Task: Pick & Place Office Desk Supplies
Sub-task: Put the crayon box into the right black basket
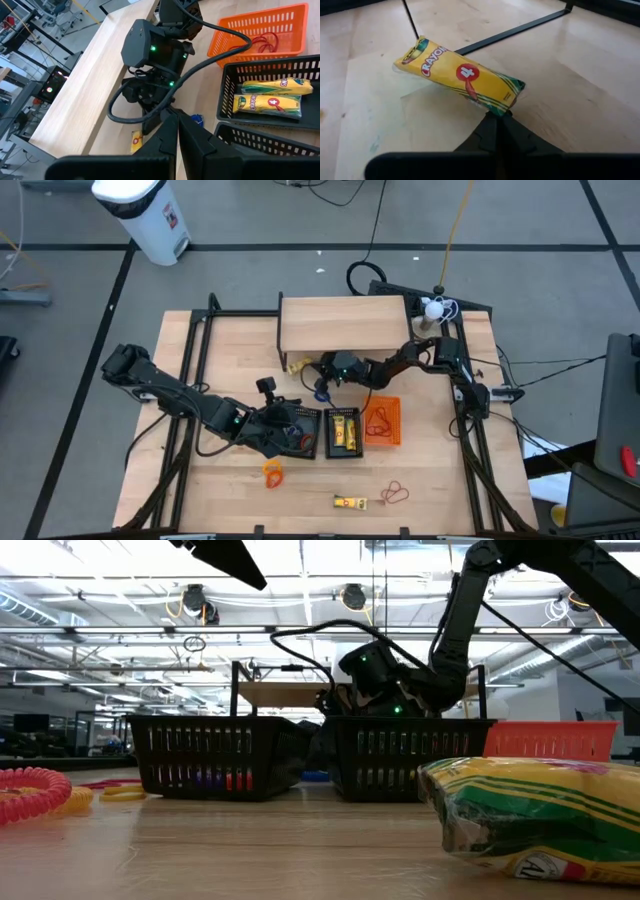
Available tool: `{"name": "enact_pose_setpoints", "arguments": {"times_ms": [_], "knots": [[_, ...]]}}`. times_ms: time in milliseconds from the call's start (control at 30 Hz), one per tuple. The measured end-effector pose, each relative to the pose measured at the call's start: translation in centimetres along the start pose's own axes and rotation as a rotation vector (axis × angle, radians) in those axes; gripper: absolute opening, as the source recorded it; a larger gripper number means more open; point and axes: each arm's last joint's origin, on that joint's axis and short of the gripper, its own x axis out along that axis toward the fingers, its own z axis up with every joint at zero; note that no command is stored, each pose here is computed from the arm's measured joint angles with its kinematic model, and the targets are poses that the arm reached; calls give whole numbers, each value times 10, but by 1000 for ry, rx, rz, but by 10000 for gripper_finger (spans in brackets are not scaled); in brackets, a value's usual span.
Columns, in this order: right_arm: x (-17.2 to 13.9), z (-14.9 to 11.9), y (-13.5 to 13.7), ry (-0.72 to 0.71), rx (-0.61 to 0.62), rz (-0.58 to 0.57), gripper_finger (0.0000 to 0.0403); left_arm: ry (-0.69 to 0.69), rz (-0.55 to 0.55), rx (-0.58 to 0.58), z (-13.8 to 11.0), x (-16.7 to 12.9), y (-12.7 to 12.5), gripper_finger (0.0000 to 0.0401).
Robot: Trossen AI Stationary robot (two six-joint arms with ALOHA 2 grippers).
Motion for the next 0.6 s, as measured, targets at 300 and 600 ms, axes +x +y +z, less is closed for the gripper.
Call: {"name": "enact_pose_setpoints", "arguments": {"times_ms": [300, 600], "knots": [[-23, 19, 31, -26, -64, 69, 0, -1, 0, -1, 0, 0, 0, 19], [-72, 37, 47, -69, -114, 42, 0, 2, -20, -6, 0, 0, -1, 19]]}}
